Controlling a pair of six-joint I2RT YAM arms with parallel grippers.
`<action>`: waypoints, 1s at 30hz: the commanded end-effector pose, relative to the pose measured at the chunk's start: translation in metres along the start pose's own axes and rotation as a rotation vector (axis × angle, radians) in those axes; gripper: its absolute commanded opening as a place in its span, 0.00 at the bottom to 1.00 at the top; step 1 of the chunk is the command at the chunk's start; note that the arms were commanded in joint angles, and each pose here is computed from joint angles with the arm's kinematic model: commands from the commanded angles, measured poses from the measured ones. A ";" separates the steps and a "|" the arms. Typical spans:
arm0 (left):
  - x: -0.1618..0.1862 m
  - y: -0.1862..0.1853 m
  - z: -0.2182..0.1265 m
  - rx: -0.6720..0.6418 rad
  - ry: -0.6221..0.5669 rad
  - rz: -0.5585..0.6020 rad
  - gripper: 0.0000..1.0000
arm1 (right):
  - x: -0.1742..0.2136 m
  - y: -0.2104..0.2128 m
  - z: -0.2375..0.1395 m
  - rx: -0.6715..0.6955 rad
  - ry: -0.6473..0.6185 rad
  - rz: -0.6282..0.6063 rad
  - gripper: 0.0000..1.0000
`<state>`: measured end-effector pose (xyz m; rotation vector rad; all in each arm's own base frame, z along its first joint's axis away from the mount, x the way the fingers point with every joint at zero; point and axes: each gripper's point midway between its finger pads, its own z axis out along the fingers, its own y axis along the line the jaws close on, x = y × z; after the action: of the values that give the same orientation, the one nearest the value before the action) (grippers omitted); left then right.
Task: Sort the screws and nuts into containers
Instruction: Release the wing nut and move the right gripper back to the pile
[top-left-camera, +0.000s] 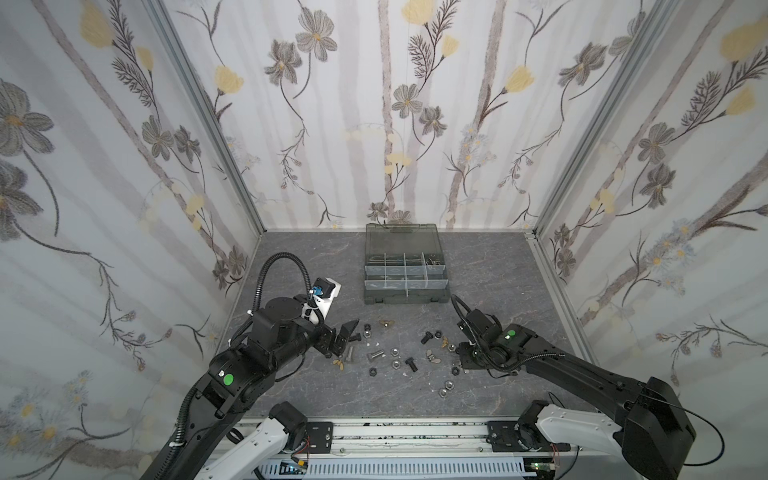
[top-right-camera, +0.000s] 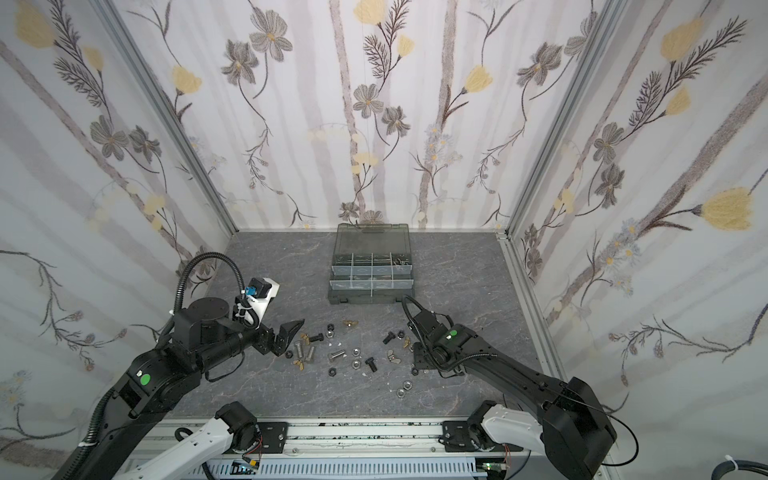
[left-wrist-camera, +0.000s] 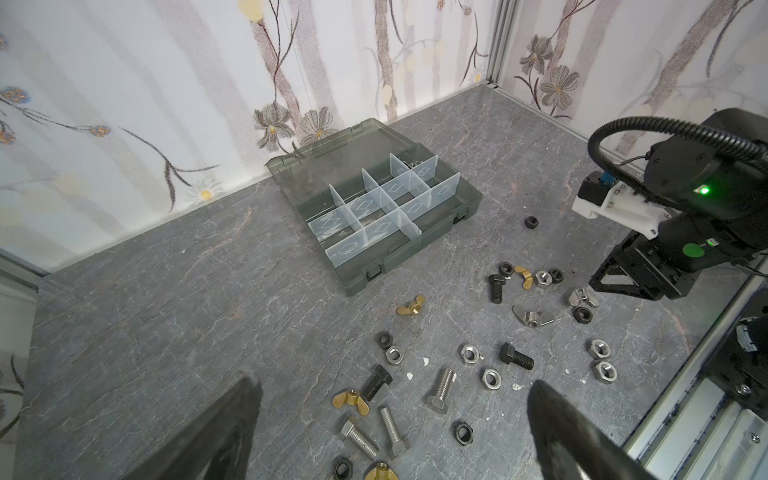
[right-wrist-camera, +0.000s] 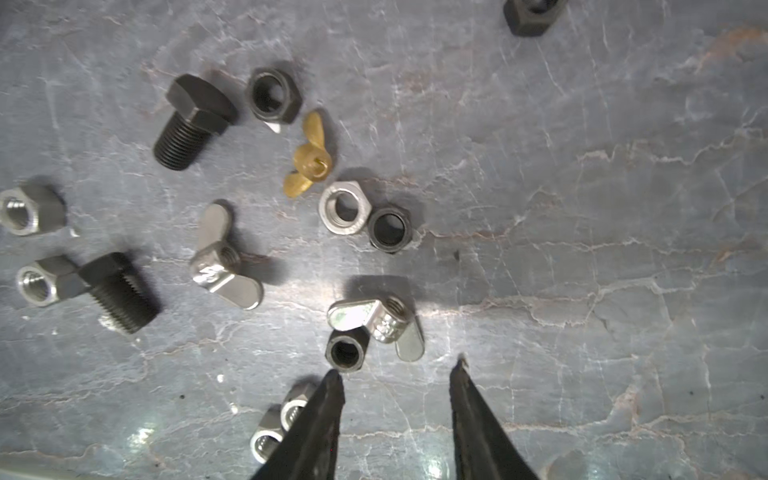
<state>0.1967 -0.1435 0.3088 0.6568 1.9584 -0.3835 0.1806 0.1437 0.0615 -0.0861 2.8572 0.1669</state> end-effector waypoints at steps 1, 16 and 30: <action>-0.007 -0.001 -0.003 0.009 -0.024 -0.010 1.00 | 0.010 -0.004 0.007 0.023 0.011 0.034 0.42; -0.006 -0.002 -0.002 0.013 -0.020 -0.022 1.00 | 0.011 -0.007 0.029 0.074 0.020 0.032 0.39; -0.001 -0.002 0.001 0.010 0.003 -0.028 1.00 | 0.008 -0.005 0.048 0.119 0.060 -0.019 0.39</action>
<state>0.1966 -0.1459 0.3099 0.6433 1.9676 -0.4082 0.1845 0.1462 0.0137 -0.0916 2.9259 0.0083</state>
